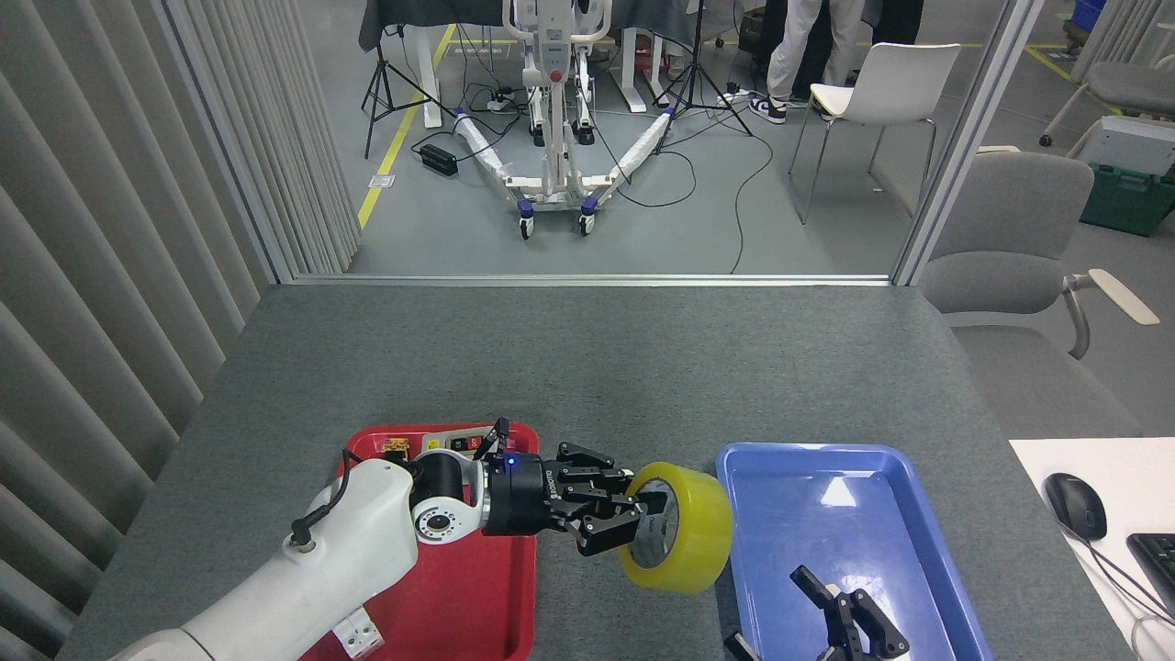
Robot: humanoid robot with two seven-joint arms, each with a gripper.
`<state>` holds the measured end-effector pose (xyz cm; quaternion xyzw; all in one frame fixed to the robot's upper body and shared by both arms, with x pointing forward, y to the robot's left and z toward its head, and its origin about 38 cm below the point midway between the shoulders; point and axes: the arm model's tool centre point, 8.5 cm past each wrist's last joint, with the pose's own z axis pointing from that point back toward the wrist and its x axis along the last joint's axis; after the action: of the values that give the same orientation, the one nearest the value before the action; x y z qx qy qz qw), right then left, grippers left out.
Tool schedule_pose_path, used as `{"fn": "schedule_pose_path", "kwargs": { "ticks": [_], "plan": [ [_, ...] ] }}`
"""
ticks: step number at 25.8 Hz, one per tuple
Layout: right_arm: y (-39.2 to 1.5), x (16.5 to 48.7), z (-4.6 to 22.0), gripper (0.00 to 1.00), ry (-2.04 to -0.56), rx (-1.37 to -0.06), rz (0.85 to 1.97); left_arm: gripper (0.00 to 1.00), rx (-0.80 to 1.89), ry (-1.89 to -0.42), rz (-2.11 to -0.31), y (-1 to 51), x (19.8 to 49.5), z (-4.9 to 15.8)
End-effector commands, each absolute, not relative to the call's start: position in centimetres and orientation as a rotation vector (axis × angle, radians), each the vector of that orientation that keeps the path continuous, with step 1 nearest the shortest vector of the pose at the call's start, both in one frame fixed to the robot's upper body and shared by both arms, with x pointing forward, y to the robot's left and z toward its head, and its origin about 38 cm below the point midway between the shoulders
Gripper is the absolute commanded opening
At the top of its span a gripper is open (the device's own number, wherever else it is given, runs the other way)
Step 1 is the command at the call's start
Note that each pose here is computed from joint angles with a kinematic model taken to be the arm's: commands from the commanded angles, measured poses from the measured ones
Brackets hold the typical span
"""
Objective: Place and move tape with both arms
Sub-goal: 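Bring the right gripper up to the tape and grasp it from the left gripper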
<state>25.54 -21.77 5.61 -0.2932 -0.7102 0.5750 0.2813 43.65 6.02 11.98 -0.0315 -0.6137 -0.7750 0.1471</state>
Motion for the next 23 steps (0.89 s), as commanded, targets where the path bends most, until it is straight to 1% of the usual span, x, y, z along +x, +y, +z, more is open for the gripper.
{"fn": "schedule_pose_path", "kwargs": {
  "ticks": [1, 3, 7, 11, 13, 15, 17, 19, 22, 23],
  "plan": [
    [-20.9, 25.6, 5.6, 1.0, -1.954, -0.723, 1.567, 0.0, -0.11, -1.8, -2.236, 5.2, 42.9, 12.4],
    [-20.1, 26.2, 5.5, 1.0, -1.968, -0.705, 1.584, 0.0, -0.133, -1.825, -2.237, 4.7, 42.0, 12.3],
    [-19.2, 26.9, 5.6, 1.0, -1.988, -0.694, 1.608, 0.0, -0.144, -1.834, -2.241, 4.2, 41.8, 12.4],
    [-18.0, 26.5, 5.3, 1.0, -2.005, -0.654, 1.631, 0.0, -0.154, -1.839, -2.236, 3.9, 41.6, 12.2],
    [-17.7, 26.2, 5.2, 0.98, -2.011, -0.637, 1.637, 0.0, -0.158, -1.844, -2.237, 3.6, 41.5, 12.3],
    [-17.6, 26.2, 5.2, 0.87, -2.015, -0.63, 1.642, 0.0, -0.159, -1.841, -2.236, 3.7, 41.5, 12.2],
    [-17.4, 26.0, 5.1, 0.71, -2.02, -0.618, 1.649, 0.0, -0.158, -1.844, -2.235, 3.7, 41.5, 12.3],
    [-17.3, 25.9, 5.0, 0.59, -2.021, -0.612, 1.665, 0.0, -0.158, -1.846, -2.235, 3.6, 41.5, 12.3],
    [-17.4, 25.9, 5.0, 0.39, -2.021, -0.614, 1.669, 0.0, -0.165, -1.874, -2.265, 2.9, 40.7, 12.9],
    [-17.4, 25.9, 5.0, 0.32, -2.021, -0.614, 1.669, 0.0, -0.168, -1.88, -2.273, 2.8, 40.3, 12.8]
  ]
}}
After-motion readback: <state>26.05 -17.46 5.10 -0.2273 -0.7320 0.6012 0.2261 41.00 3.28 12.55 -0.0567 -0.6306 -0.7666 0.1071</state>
